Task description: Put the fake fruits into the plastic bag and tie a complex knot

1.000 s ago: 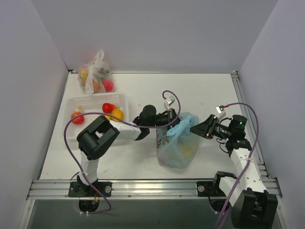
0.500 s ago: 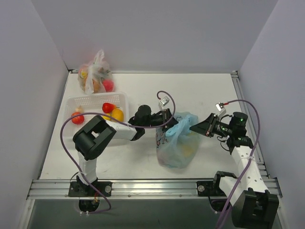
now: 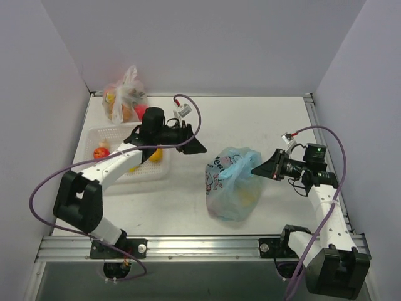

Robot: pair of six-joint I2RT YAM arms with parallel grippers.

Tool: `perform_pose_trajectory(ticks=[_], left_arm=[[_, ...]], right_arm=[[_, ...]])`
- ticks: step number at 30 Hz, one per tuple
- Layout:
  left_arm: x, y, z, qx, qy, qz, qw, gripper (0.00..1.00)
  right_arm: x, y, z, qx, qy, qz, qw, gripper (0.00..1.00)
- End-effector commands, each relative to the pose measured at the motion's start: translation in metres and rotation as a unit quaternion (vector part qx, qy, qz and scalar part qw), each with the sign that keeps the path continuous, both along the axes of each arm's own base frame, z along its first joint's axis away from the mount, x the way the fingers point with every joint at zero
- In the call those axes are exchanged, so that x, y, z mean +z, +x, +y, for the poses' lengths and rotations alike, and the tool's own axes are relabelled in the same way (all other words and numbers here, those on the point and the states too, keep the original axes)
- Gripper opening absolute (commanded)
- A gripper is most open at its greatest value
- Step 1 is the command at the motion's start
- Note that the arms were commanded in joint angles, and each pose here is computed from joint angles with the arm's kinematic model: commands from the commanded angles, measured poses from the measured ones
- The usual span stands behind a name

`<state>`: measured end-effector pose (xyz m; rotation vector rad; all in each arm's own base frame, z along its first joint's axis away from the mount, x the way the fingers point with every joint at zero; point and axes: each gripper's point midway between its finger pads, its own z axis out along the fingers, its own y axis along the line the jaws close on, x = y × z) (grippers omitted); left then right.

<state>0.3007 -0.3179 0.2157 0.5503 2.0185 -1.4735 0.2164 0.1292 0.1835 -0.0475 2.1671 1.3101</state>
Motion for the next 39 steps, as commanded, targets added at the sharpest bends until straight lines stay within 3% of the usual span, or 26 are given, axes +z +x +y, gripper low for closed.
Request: perform_pose_trajectory(ticks=[1,2,6,10,21,24,39], left_arm=[[0.003,-0.041,0.038,-0.124,0.123,-0.194,0.965,0.59],[-0.002,-0.051,0.047,-0.137,0.146,-0.199,0.959,0.61],[0.025,-0.064,0.059,-0.138,0.18,-0.333,0.915,0.68],[0.028,-0.086,0.038,-0.173,0.231,-0.444,0.848,0.68],[0.04,-0.111,-0.018,-0.207,0.271,-0.568,0.749,0.71],[0.036,-0.112,-0.033,-0.212,0.281,-0.581,0.734,0.73],[0.05,-0.106,-0.073,-0.202,0.271,-0.589,0.734,0.68]], right_arm=[[0.011,-0.001,0.001,0.019,-0.016,-0.027,0.999,0.0],[0.011,-0.001,0.001,0.02,-0.018,-0.028,0.999,0.0],[0.011,-0.003,0.003,0.026,-0.022,-0.026,0.999,0.0],[0.007,-0.004,0.003,0.022,-0.04,-0.028,0.999,0.0],[-0.001,0.0,-0.001,-0.002,-0.113,-0.048,0.992,0.0],[-0.001,0.002,-0.004,-0.007,-0.127,-0.053,0.99,0.0],[0.001,0.0,-0.007,-0.008,-0.153,-0.07,0.986,0.0]])
